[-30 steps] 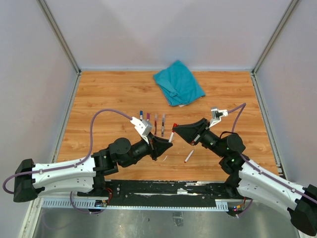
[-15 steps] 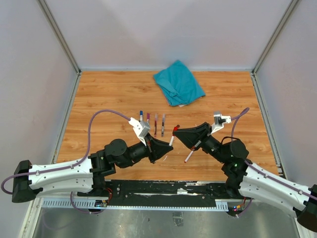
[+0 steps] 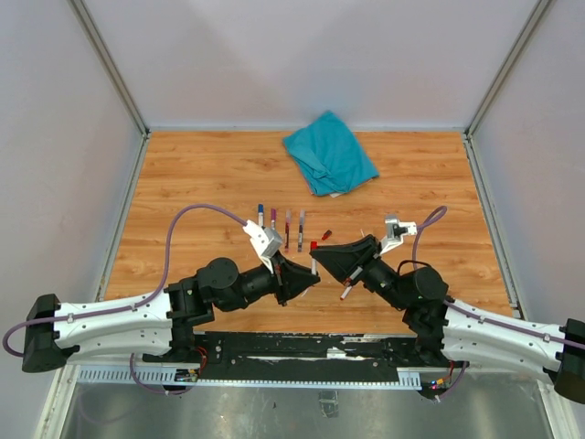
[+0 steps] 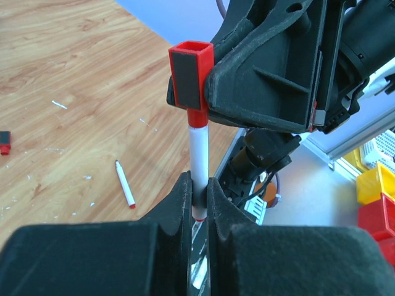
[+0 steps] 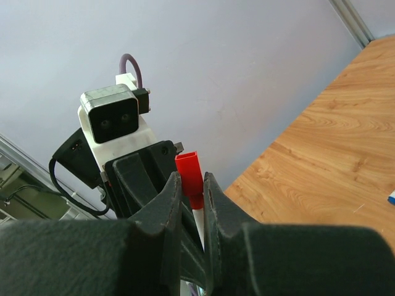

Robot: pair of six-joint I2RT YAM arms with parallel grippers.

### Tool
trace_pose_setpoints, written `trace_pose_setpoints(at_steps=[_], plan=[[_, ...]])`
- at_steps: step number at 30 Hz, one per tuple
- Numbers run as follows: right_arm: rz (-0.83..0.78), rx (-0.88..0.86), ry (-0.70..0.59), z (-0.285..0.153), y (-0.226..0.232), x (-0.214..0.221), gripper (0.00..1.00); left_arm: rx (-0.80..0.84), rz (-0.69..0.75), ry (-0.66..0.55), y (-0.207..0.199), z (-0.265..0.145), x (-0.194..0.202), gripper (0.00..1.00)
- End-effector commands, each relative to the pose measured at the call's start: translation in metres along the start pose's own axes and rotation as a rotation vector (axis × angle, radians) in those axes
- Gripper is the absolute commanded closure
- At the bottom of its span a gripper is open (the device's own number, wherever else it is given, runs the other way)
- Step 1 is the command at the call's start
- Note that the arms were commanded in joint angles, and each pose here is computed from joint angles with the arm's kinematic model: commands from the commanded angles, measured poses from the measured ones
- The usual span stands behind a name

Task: Insert the pens into the pen caps
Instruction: Insert the pen cap onto the pen.

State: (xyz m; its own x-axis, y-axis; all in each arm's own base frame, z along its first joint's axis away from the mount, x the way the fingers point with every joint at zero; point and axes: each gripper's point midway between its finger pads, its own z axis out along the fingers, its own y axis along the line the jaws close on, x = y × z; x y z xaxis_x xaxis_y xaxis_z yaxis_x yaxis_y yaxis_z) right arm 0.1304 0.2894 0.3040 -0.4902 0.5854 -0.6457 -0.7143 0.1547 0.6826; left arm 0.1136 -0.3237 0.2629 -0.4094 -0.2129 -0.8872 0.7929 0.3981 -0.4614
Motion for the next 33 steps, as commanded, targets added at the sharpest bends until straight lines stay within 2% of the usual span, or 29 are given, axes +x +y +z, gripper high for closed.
trace_pose_setpoints(at_steps=[1, 6, 15, 24, 33], plan=[[0.041, 0.089, 0.393, -0.045, -0.030, 0.106, 1.00, 0.050, -0.009, -0.348, -0.027, -0.004, -0.104, 1.00], [-0.019, 0.148, 0.380, -0.057, -0.040, 0.102, 0.99, 0.040, 0.001, -0.344, -0.025, -0.005, -0.103, 1.00], [-0.246, 0.169, 0.301, -0.044, -0.026, 0.051, 0.97, 0.038, -0.003, -0.269, -0.020, 0.000, -0.080, 0.99], [-0.447, 0.131, 0.242, -0.034, 0.002, 0.002, 0.57, 0.033, -0.007, -0.162, -0.013, 0.005, -0.046, 0.99], [-0.526, 0.277, 0.097, -0.043, 0.010, -0.069, 0.34, 0.013, 0.009, -0.137, -0.008, 0.007, -0.040, 0.99]])
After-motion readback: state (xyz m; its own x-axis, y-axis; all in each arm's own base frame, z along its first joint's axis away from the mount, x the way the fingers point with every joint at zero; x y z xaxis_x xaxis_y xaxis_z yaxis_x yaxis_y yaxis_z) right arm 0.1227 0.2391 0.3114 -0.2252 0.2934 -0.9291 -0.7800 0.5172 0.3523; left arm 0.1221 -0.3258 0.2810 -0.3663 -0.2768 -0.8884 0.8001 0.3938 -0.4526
